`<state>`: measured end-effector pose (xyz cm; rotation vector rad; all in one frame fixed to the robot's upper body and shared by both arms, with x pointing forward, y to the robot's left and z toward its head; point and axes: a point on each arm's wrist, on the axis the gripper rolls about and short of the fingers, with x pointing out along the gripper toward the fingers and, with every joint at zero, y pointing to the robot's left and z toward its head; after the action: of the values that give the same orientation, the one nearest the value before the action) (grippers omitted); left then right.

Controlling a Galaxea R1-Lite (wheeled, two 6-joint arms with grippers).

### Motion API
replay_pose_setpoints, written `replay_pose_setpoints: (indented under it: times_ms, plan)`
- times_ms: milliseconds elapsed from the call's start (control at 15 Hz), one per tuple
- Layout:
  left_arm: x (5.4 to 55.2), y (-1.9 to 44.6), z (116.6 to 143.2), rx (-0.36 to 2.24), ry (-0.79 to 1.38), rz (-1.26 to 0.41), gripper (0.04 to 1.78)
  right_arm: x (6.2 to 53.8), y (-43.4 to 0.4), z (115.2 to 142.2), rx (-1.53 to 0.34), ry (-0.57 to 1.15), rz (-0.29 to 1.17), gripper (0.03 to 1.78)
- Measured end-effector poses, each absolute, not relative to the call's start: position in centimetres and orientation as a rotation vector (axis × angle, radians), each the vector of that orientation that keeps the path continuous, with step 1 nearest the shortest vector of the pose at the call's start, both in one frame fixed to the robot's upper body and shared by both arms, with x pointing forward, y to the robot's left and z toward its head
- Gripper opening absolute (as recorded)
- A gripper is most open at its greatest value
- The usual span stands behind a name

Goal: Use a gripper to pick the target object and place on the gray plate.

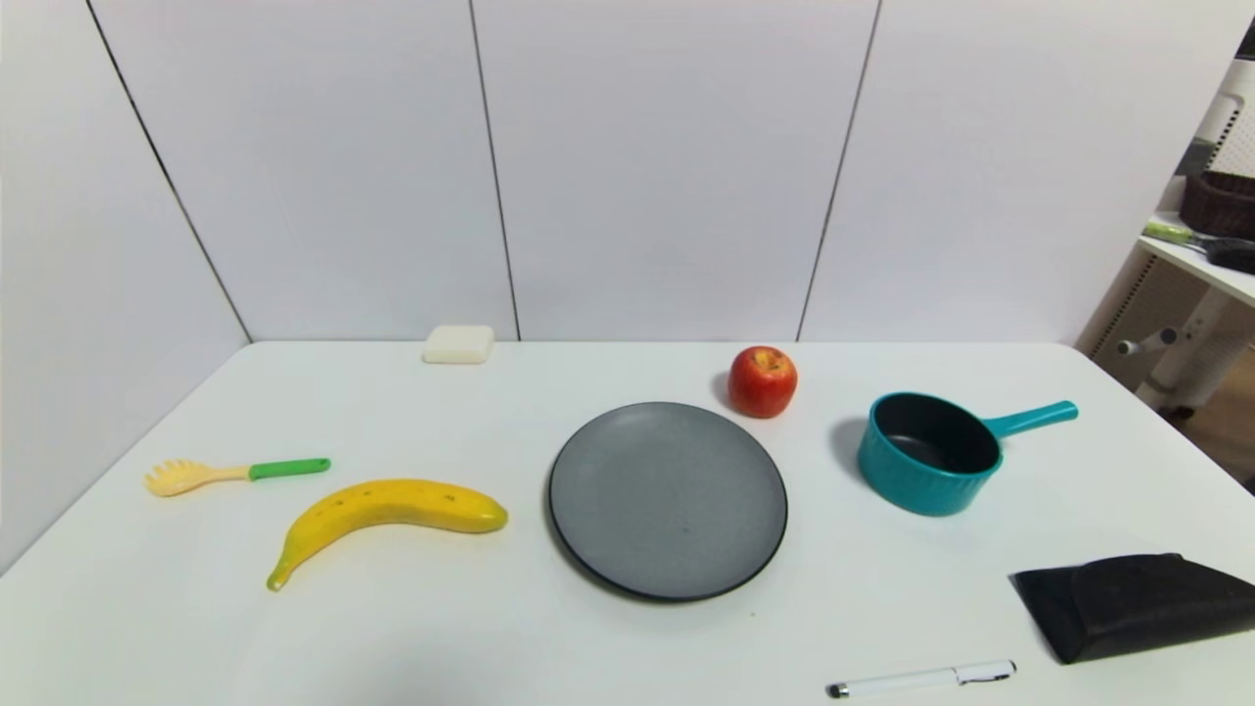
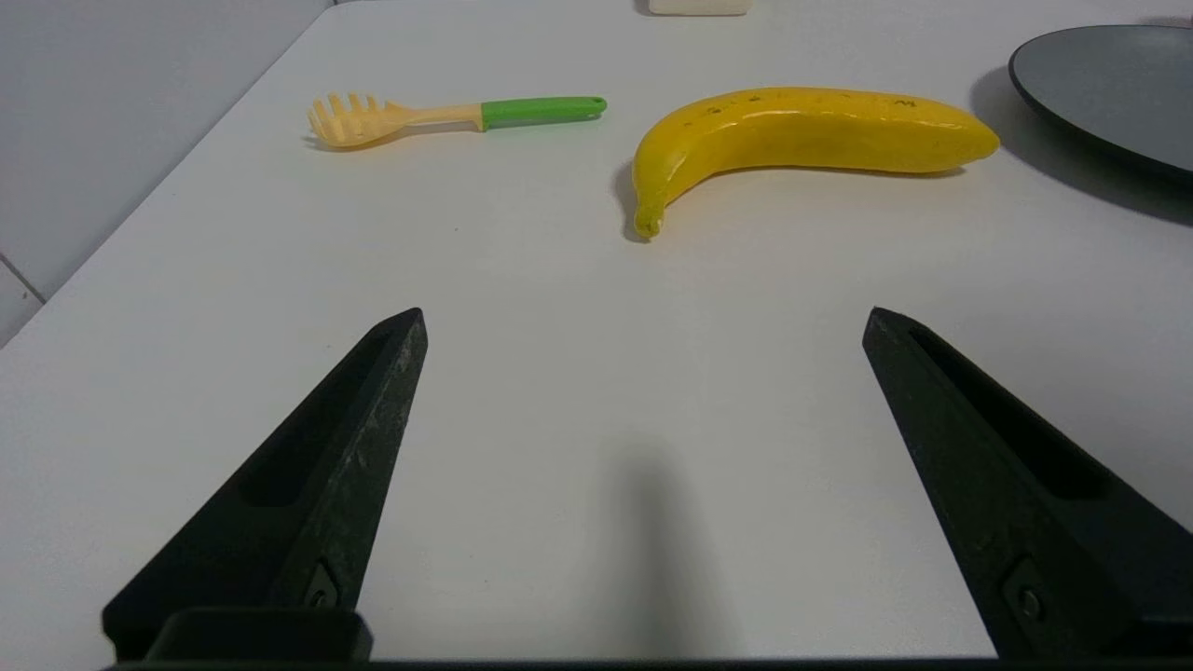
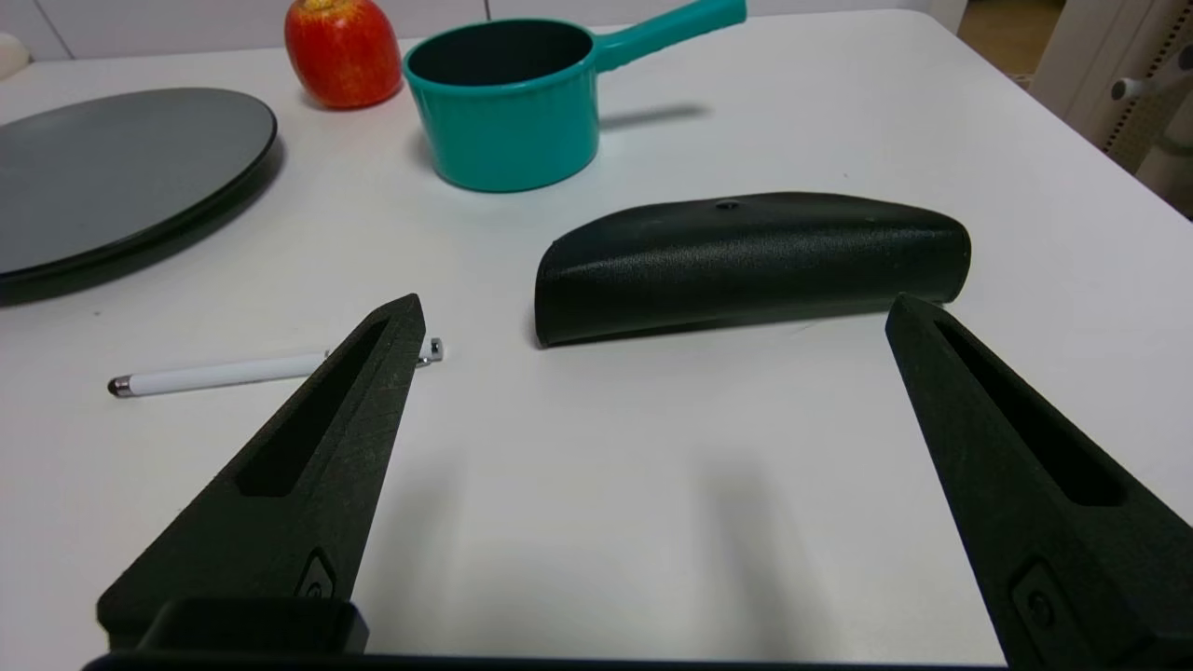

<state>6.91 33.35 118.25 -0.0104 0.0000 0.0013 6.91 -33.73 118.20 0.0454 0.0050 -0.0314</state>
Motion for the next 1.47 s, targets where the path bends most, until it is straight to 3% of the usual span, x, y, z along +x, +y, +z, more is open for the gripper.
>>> replay_pose_setpoints:
  times_ms: [200,333,733,1133,1467]
  plan:
    - [6.9,33.4,118.2,-0.010,0.000,0.001,1.69,7.2,-33.7,118.5,0.025,0.047,-0.027,1.71]
    - [6.9,33.4,118.2,-0.010,0.000,0.002,1.69,7.3,-33.7,120.1,0.020,0.051,-0.024,1.71]
    - [6.9,33.4,118.2,-0.010,0.000,0.001,1.69,9.7,-33.7,128.6,0.001,0.133,-0.037,1.71]
    - [6.9,33.4,118.2,-0.010,0.000,0.002,1.69,18.8,-33.9,136.8,-0.027,0.258,-0.005,1.71]
    - [6.9,33.4,118.2,-0.010,0.000,0.001,1.69,27.7,-34.4,141.1,-0.009,0.378,0.016,1.71]
